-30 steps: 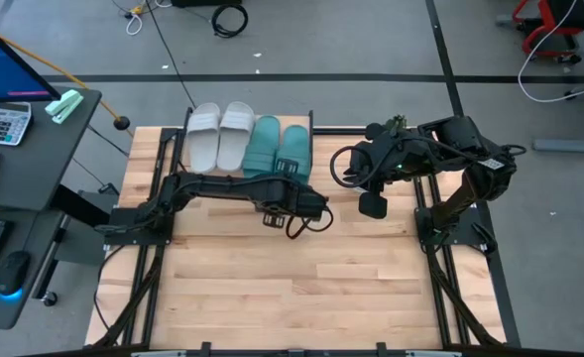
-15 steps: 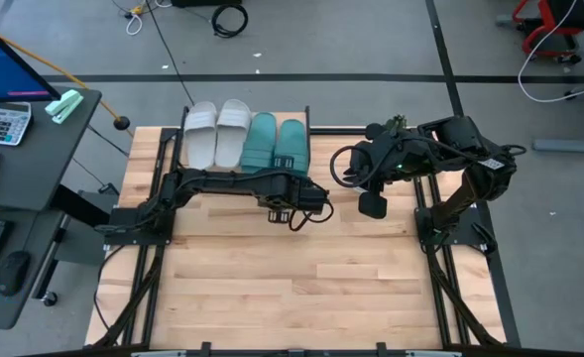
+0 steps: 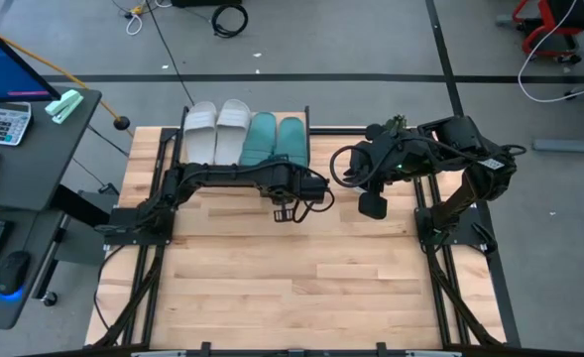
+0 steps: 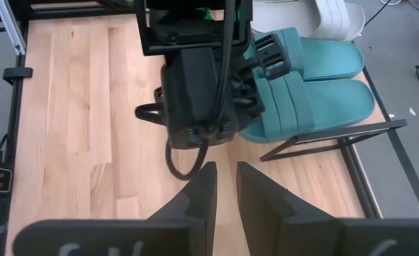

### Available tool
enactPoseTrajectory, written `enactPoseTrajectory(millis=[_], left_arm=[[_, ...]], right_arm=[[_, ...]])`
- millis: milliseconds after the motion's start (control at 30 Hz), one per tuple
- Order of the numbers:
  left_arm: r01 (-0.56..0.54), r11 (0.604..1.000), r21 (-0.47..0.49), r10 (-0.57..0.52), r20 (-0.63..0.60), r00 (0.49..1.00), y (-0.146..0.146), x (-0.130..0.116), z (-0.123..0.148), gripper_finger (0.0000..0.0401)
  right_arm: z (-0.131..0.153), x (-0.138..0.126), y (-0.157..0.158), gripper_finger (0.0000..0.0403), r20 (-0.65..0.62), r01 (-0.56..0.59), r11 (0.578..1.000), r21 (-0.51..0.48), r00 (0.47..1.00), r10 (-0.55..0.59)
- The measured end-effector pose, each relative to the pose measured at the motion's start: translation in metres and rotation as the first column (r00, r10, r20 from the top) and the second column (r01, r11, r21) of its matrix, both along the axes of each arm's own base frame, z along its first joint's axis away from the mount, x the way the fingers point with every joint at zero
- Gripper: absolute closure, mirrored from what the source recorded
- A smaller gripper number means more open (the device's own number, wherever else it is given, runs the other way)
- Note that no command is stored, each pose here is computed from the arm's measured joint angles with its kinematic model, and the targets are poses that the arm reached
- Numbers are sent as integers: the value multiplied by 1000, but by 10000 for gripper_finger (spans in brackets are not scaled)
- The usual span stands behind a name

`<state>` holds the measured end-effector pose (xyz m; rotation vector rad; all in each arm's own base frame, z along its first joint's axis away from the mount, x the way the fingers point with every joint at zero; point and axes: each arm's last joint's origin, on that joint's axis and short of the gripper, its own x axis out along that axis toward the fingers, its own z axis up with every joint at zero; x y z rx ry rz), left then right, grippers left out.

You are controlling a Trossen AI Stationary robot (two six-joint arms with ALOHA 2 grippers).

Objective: Pick and place slides into the shelf
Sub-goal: Put the left green slipper on the shelf

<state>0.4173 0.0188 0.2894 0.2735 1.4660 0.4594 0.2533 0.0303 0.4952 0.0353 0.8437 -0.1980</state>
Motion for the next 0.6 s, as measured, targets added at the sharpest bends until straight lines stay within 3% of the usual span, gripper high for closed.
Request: enactPoseTrajectory(millis=[200, 600], left_arm=[[-31, 1000, -6, 31, 15, 999, 4, 0, 0, 281], [-119, 992, -41, 121, 69, 990, 9, 2, 0, 189]], right_arm=[[0, 0, 2, 341, 0, -8, 1000, 7, 1000, 8], [0, 0, 4, 341, 0, -16, 1000, 9, 1000, 16]])
